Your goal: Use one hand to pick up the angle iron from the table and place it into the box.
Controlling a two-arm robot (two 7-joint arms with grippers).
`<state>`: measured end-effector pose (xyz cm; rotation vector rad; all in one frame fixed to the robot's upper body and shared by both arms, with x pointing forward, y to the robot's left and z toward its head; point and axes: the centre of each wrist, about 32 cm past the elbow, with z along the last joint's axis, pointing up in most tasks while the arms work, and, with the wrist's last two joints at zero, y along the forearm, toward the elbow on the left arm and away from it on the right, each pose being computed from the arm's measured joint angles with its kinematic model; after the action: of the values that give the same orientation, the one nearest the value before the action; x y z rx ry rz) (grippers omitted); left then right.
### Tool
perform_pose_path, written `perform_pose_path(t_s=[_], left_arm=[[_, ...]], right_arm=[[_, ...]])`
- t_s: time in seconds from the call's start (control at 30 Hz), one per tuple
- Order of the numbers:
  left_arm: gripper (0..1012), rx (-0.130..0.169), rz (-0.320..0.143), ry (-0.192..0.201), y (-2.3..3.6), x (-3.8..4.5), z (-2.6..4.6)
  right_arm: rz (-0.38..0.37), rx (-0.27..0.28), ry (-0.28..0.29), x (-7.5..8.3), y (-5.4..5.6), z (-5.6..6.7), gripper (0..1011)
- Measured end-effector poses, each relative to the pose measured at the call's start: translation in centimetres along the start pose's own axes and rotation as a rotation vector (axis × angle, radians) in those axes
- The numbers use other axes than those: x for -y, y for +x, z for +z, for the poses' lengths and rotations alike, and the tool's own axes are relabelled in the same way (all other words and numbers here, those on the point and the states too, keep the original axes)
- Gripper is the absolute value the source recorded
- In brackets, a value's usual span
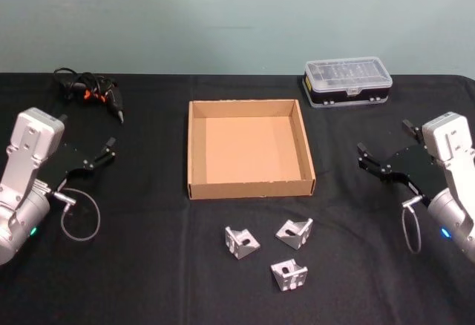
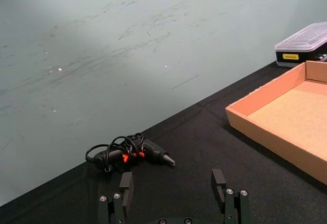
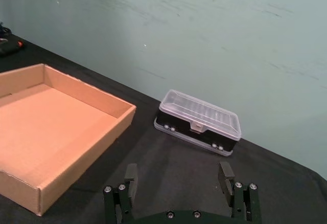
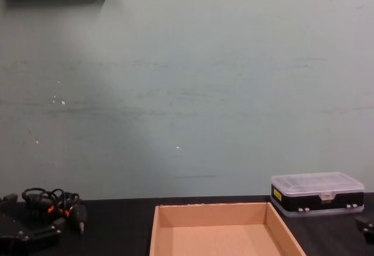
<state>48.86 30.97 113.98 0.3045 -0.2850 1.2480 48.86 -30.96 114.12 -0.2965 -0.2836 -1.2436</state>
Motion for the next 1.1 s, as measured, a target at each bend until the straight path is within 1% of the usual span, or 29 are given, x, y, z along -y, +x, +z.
perform_pose_path(t_s=[0.17, 0.27, 0.37, 0.4, 0.47, 0.5, 0.6, 0.63, 0.67, 0.7, 0.8, 0.83, 0.87, 0.93, 1.07, 1.1], left_arm=[[1000, 0.0, 0.0, 0.0, 0.0, 0.0, 0.0], [1000, 0.0, 0.0, 0.0, 0.0, 0.0, 0.0], [1000, 0.0, 0.0, 0.0, 0.0, 0.0, 0.0], [1000, 0.0, 0.0, 0.0, 0.0, 0.0, 0.0], [1000, 0.0, 0.0, 0.0, 0.0, 0.0, 0.0], [1000, 0.0, 0.0, 0.0, 0.0, 0.0, 0.0], [1000, 0.0, 0.0, 0.0, 0.0, 0.0, 0.0], [1000, 0.0, 0.0, 0.0, 0.0, 0.0, 0.0], [1000, 0.0, 0.0, 0.0, 0.0, 0.0, 0.0], [1000, 0.0, 0.0, 0.0, 0.0, 0.0, 0.0], [1000, 0.0, 0.0, 0.0, 0.0, 0.0, 0.0], [1000, 0.0, 0.0, 0.0, 0.0, 0.0, 0.0], [1000, 0.0, 0.0, 0.0, 0.0, 0.0, 0.0], [1000, 0.0, 0.0, 0.0, 0.0, 0.0, 0.0], [1000, 0.0, 0.0, 0.0, 0.0, 0.0, 0.0], [1000, 0.0, 0.0, 0.0, 0.0, 0.0, 0.0]], right_arm=[[0.023, -0.005, 0.019, 0.2, 0.3, 0.6, 1000], [0.049, -0.003, 0.031, 0.5, 0.8, 1.2, 1000], [0.093, 0.009, 0.035, 1.0, 1.7, 2.1, 1000], [0.121, 0.02, 0.039, 1.2, 2.2, 2.6, 1000], [0.148, 0.03, 0.044, 1.4, 2.7, 3.1, 1000], [0.172, 0.046, 0.051, 1.6, 3.2, 3.7, 1000], [0.208, 0.07, 0.065, 2.0, 4.1, 4.8, 1000], [0.235, 0.088, 0.071, 2.3, 4.6, 5.5, 1000], [0.25, 0.098, 0.071, 2.4, 4.9, 5.8, 1000], [0.289, 0.119, 0.066, 2.6, 5.4, 6.6, 1000], [0.359, 0.155, 0.056, 2.8, 6.2, 7.8, 1000], [0.406, 0.172, 0.047, 2.9, 6.6, 8.4, 1000], [0.406, 0.172, 0.047, 2.9, 6.6, 8.4, 1000], [0.505, 0.216, 0.032, 2.9, 7.4, 9.9, 1000], [0.596, 0.269, 0.02, 2.9, 8.0, 11.2, 1000], [0.639, 0.294, 0.013, 2.8, 8.3, 11.8, 1000]])
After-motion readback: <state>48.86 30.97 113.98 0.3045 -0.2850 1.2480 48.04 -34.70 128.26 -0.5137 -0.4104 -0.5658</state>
